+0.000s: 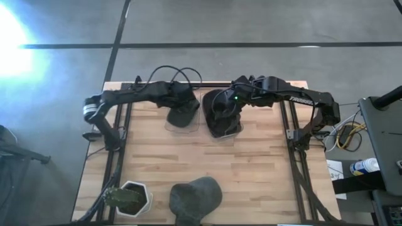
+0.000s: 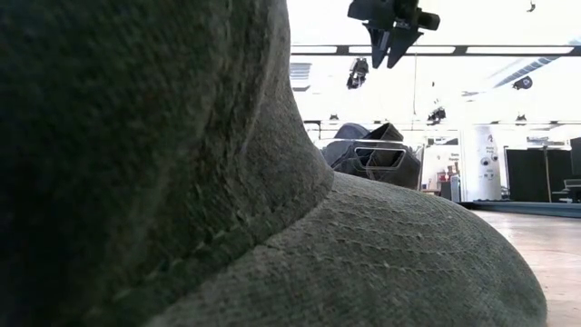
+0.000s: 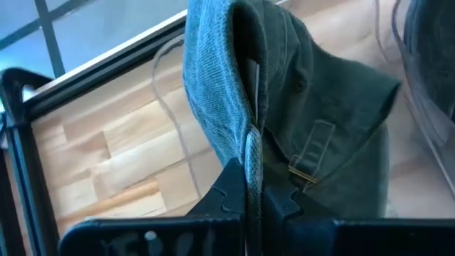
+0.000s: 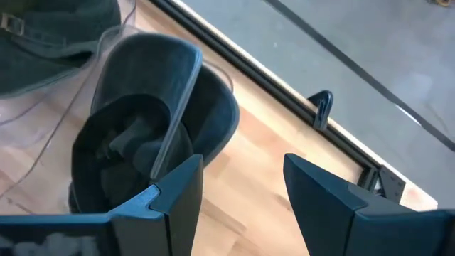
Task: Pick & Place hat
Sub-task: Put the left dark green cap into the left transparent bin
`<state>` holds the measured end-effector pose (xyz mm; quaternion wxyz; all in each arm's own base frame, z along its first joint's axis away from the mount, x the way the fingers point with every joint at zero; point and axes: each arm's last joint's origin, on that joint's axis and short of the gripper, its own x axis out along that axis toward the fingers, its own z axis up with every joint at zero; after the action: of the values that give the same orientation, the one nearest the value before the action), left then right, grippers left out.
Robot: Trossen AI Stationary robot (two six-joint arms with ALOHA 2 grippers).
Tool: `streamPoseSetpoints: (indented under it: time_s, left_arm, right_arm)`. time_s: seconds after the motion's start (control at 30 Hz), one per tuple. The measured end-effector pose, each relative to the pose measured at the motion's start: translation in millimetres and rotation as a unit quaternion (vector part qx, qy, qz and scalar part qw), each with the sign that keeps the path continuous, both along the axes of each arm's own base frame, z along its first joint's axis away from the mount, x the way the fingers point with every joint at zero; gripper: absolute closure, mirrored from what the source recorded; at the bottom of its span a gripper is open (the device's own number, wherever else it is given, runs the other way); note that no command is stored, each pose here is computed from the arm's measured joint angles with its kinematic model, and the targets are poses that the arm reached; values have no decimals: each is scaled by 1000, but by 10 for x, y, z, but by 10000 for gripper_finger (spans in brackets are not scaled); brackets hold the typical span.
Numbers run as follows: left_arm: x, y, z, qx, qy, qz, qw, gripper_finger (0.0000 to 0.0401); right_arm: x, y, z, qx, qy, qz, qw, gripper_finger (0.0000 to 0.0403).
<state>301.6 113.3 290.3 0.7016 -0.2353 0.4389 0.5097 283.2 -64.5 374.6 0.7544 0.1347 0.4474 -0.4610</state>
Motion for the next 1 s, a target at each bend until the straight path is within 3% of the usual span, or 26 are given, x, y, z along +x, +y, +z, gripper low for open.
streamPoseSetpoints:
  time_s: [0.37,0.5,0.7,1.0]
  left_arm:
    - [223,-63,-313,-19,56,-14,998,383]
    - [220,-131,-311,-14,61,-48,997,355]
    - [182,-193,-166,4,5,-60,998,302]
    - [-90,-307,21,-5,28,-49,998,227]
  right_arm:
    - [6,4,-160,19,24,4,1000,209]
    - [19,2,-159,26,19,11,999,209]
    - [40,0,-154,26,13,21,999,209]
    - [43,14,-160,50,10,33,998,209]
